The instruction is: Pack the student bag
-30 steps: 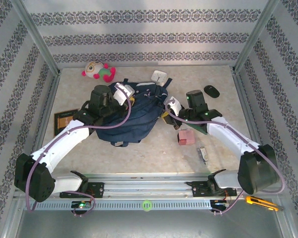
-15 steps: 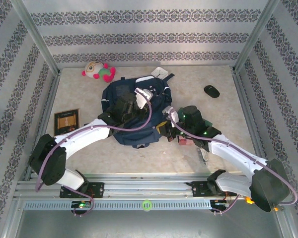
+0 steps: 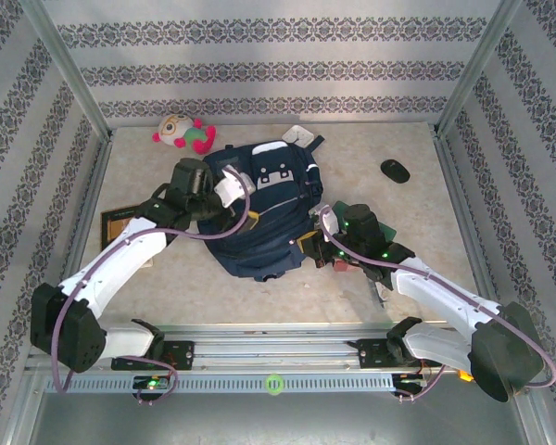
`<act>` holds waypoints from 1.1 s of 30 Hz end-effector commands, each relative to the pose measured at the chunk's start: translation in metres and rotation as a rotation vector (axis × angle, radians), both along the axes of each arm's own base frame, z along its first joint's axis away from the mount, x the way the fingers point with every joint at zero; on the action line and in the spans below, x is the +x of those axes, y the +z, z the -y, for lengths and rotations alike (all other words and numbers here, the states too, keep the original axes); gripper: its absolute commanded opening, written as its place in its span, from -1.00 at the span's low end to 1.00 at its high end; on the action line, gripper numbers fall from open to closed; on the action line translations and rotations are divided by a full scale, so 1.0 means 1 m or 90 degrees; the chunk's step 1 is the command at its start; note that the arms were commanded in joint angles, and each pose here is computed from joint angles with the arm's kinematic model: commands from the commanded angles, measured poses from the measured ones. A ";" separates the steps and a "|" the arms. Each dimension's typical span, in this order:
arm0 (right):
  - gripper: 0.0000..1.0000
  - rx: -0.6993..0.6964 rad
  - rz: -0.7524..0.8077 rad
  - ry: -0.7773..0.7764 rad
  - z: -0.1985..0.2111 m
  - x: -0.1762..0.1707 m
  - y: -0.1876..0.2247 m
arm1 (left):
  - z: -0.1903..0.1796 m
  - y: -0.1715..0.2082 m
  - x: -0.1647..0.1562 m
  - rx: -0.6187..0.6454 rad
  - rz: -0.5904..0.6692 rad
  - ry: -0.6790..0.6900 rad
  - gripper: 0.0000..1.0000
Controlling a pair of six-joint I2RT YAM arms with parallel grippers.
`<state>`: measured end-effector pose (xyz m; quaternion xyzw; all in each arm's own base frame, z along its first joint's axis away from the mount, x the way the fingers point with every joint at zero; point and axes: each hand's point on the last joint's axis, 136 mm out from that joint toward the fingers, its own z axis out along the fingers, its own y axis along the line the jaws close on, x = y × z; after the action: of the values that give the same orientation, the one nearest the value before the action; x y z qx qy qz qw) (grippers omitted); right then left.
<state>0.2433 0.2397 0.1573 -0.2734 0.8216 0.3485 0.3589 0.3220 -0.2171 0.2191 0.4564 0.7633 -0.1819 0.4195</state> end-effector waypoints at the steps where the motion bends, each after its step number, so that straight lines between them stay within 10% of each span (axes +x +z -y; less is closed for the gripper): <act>1: -1.00 0.034 0.044 0.020 -0.006 0.003 0.021 | 0.001 -0.036 -0.018 0.046 -0.038 -0.063 0.67; 18: -1.00 0.035 0.058 0.018 -0.005 0.003 0.025 | 0.028 -0.082 0.025 0.026 -0.057 -0.067 0.83; 21: -1.00 0.037 0.061 0.018 -0.005 0.002 0.026 | 0.024 -0.091 0.042 0.043 -0.039 -0.021 0.55; 29: -1.00 0.023 0.079 -0.020 0.004 0.003 0.026 | 0.002 -0.037 0.048 0.003 0.009 0.112 -1.00; 33: -1.00 0.019 0.085 -0.031 0.004 0.005 0.028 | -0.005 -0.003 0.044 -0.077 -0.019 0.213 -1.00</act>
<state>0.2445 0.2335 0.1706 -0.2705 0.8110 0.3335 0.3973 0.3537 -0.2225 0.1801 0.3885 0.8069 -0.1623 0.4143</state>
